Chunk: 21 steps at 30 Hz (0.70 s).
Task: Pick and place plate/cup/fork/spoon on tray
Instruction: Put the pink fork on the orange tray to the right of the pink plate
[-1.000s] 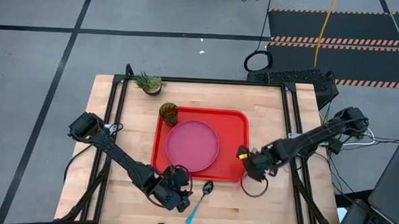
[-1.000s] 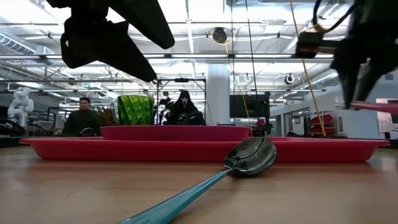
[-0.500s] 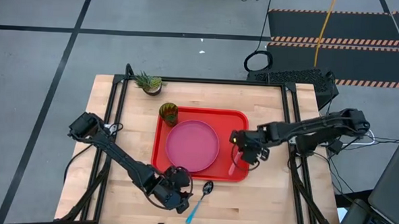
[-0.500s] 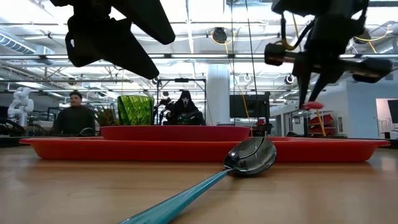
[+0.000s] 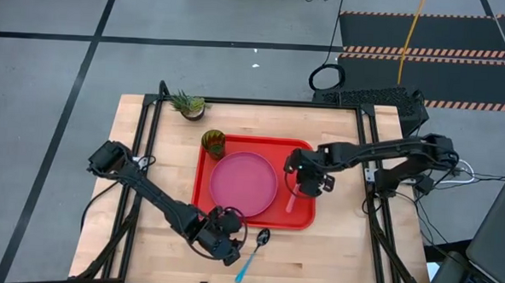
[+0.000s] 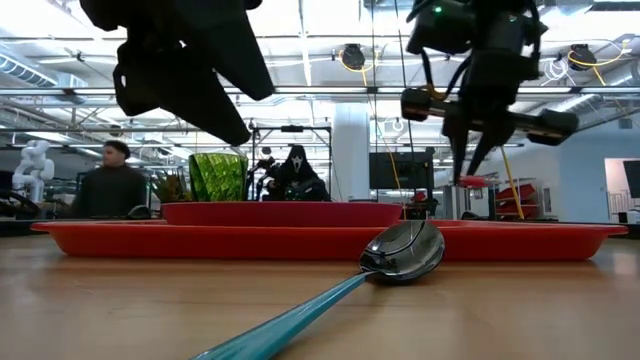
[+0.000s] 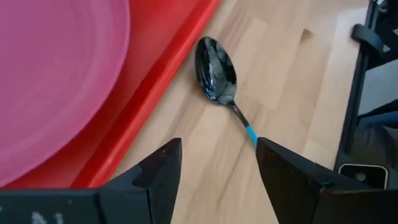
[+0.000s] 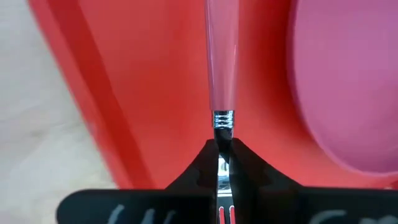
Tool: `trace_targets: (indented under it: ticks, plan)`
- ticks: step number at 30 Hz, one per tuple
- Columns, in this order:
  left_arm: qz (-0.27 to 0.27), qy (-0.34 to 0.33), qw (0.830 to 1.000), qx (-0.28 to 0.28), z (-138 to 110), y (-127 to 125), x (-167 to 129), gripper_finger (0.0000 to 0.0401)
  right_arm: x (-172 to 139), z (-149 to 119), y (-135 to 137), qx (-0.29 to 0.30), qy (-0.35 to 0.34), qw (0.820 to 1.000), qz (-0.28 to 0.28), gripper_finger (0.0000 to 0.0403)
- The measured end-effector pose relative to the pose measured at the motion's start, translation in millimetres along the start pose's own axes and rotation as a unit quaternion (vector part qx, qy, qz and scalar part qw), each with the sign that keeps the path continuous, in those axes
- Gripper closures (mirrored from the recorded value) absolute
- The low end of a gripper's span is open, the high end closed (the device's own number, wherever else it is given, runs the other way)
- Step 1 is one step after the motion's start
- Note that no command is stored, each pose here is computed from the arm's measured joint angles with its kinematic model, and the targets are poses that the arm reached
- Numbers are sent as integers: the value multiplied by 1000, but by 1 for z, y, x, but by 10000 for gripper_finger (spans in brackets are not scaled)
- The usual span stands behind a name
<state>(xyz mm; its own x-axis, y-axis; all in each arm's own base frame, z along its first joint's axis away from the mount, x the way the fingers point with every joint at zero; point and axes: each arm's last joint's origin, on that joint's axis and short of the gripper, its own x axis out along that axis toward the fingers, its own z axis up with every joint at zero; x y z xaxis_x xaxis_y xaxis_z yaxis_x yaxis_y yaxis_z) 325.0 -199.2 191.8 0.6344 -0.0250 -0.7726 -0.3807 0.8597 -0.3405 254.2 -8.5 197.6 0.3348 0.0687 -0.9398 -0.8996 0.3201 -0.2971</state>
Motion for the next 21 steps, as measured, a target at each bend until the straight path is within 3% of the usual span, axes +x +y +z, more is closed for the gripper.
trace_targets:
  ticks: [8, 21]
  plan:
    - [7, 10, 999, 31, 6, 6, 2, 192, 5, 0, -17, -19, -23, 999, 27, 399]
    - [10, 22, 997, 78, 23, 19, 9, 192, 7, -1, -16, -42, -20, 998, 44, 399]
